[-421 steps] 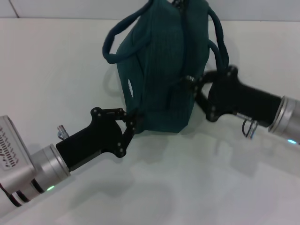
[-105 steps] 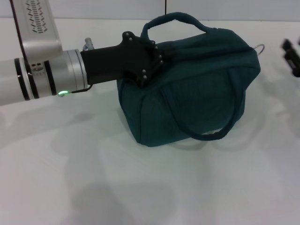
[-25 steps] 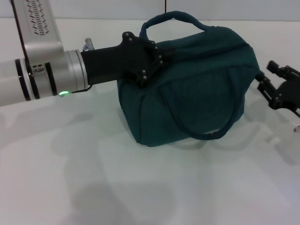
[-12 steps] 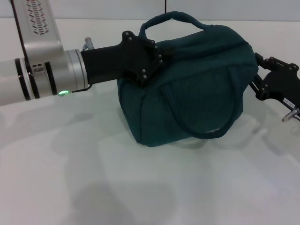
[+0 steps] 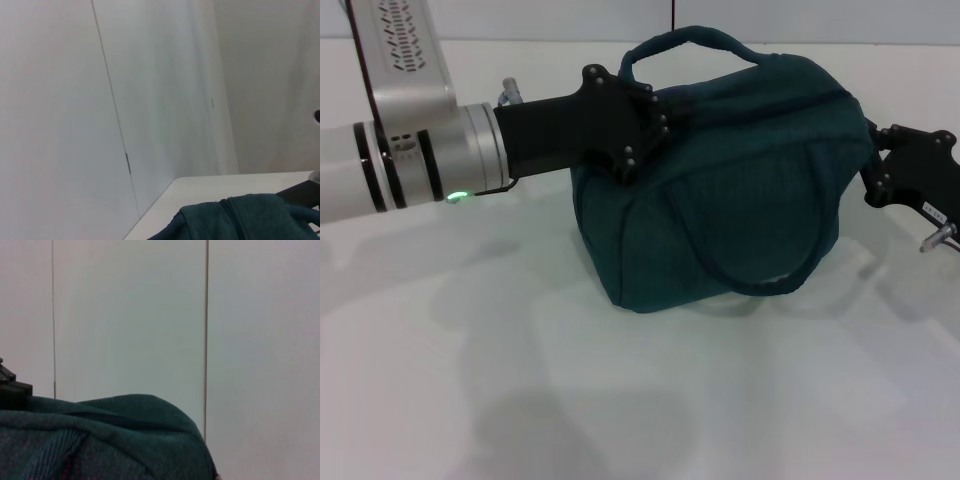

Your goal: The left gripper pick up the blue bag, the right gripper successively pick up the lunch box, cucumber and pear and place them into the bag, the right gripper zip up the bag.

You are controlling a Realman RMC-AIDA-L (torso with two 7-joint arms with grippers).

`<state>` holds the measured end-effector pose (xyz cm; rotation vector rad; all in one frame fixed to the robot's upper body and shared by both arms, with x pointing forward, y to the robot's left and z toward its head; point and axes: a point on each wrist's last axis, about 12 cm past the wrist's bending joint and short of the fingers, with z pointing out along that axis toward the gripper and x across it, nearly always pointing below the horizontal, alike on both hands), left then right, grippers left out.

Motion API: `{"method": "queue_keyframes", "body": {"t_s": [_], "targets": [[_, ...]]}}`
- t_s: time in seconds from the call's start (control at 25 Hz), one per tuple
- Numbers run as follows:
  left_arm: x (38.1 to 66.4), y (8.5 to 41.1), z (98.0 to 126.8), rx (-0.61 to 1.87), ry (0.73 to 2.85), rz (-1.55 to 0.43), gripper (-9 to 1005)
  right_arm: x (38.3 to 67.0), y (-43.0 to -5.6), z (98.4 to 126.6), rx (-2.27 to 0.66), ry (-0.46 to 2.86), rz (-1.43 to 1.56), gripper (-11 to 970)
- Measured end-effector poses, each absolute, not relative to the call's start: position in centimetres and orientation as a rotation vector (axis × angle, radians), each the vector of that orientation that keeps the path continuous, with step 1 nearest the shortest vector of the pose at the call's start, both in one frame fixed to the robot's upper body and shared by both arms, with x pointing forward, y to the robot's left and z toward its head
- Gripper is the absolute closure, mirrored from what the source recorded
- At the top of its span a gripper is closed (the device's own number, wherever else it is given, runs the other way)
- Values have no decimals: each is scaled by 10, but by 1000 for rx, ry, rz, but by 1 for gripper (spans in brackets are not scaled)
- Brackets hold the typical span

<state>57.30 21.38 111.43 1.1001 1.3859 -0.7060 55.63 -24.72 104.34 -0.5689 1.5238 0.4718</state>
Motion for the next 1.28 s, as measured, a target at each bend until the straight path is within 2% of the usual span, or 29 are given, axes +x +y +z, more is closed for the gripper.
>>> {"method": "queue_keyframes", "body": {"t_s": [0.4,0.92,1.24,1.28], "targets": [[574,213,1115,1101,1385,-709,958,556,-255,1035,-537,1592,425,945],[569,207,1109,1057,1382,-761,947,552,-253,1035,-531,1584,443,927],[558,214,1102,888,1319,-768,940,553,-256,1040,-479,1581,505,777],[558,215,1103,872,1319,-770,837,552,-256,1040,-482,1578,511,758]]}}
